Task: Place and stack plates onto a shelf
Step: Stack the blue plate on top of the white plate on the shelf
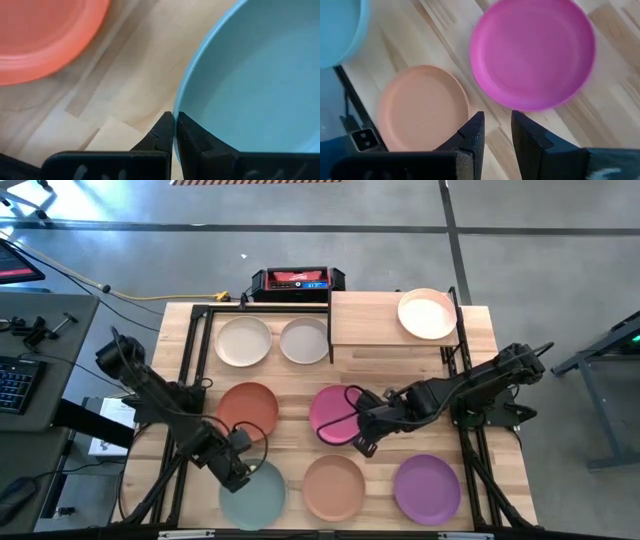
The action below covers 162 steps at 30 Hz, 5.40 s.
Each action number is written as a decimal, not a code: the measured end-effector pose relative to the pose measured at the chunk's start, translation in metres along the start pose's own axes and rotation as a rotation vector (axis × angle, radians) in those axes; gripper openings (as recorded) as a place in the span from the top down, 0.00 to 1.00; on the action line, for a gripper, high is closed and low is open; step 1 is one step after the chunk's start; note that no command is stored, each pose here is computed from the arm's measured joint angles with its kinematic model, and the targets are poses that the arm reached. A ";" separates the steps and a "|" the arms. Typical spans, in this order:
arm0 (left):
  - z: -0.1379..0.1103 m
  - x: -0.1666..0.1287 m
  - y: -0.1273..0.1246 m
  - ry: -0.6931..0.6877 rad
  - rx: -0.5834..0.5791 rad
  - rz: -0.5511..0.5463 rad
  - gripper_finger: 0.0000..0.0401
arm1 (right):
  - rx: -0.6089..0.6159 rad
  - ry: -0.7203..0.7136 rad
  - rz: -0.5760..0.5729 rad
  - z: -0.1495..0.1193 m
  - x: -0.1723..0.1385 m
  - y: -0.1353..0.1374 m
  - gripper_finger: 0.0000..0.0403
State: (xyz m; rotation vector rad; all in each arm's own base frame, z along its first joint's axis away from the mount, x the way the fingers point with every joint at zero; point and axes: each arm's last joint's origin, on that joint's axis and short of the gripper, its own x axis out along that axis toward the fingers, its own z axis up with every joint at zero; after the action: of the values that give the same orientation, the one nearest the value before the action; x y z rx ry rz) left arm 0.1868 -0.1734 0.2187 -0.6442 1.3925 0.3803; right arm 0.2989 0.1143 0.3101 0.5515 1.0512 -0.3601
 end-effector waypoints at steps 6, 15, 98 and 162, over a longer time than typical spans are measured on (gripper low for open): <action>0.025 -0.017 -0.002 -0.118 -0.084 0.004 1.00 | 0.032 -0.168 0.074 0.011 -0.001 0.011 0.81; 0.064 -0.027 0.004 -0.325 -0.220 0.029 1.00 | 0.057 -0.243 0.069 0.020 -0.001 0.010 0.81; 0.154 -0.039 0.028 -0.526 -0.143 -0.076 0.76 | 0.106 -0.068 -0.122 0.054 0.067 -0.024 1.00; 0.144 -0.098 0.078 -0.613 0.330 0.078 0.71 | 0.851 -0.356 -0.300 0.003 -0.156 -0.243 1.00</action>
State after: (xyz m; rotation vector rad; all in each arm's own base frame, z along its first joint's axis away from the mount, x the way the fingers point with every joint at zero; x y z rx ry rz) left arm 0.2368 -0.0117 0.3069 -0.1720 0.8630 0.3599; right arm 0.1009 -0.0812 0.3880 1.0384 0.5954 -1.1531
